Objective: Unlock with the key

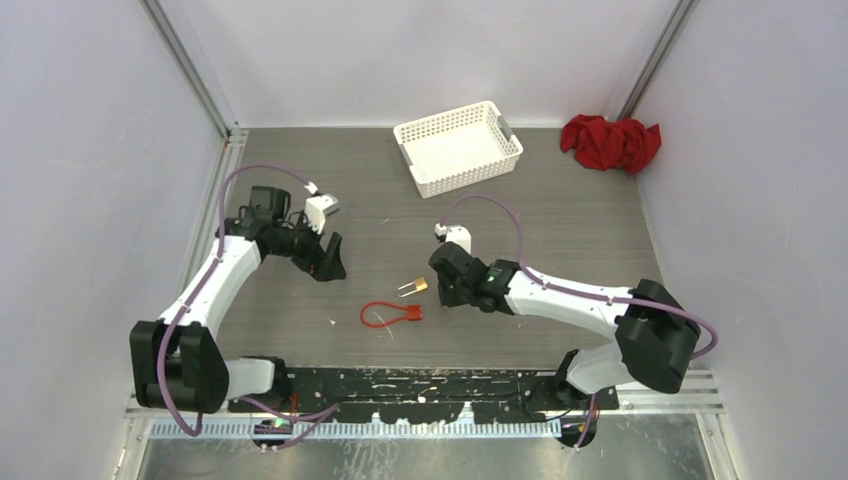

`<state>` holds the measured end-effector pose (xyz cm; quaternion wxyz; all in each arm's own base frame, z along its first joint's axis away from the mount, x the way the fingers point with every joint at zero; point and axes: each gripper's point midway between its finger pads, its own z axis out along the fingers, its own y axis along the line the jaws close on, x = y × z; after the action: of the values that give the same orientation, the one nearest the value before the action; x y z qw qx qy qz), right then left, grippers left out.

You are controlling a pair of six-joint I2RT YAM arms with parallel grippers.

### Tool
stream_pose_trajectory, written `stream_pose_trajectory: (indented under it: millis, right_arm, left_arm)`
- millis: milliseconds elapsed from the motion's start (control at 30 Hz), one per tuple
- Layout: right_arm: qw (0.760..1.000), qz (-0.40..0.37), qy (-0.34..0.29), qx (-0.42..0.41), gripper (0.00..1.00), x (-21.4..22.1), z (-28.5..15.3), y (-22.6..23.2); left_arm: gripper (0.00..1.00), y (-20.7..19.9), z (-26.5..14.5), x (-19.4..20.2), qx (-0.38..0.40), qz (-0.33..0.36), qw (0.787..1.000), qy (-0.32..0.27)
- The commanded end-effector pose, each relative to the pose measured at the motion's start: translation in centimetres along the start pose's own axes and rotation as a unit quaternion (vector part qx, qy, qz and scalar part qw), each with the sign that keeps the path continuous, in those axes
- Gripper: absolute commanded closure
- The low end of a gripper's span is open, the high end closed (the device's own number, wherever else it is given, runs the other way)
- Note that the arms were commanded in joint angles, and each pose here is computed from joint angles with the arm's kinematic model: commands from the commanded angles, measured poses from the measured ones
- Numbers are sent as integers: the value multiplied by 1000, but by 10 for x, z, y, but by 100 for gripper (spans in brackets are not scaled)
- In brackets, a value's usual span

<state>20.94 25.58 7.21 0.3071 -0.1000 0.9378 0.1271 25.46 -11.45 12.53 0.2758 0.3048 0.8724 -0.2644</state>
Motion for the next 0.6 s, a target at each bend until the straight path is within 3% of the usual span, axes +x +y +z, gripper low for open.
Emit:
stream_pose_trajectory:
  millis: [0,133,233,333,567]
  right_arm:
    - [994,1,-26,-107,99,-26,-26,43]
    - [979,-4,-41,-198,99,-42,-52,75]
    - [962,-5,-50,-269,99,-52,-76,100]
    - [941,-2,-49,-336,99,-59,-95,124]
    - [904,15,-43,-425,99,-80,-118,158]
  left_arm:
    - [16,-28,-1,-18,49,18,998,-22]
    - [16,-56,-1,-24,100,29,994,-38]
    - [10,-77,-6,-28,145,41,987,-60]
    - [7,-104,-18,-32,211,67,971,-85]
    - [9,-147,-40,-28,314,89,941,-87]
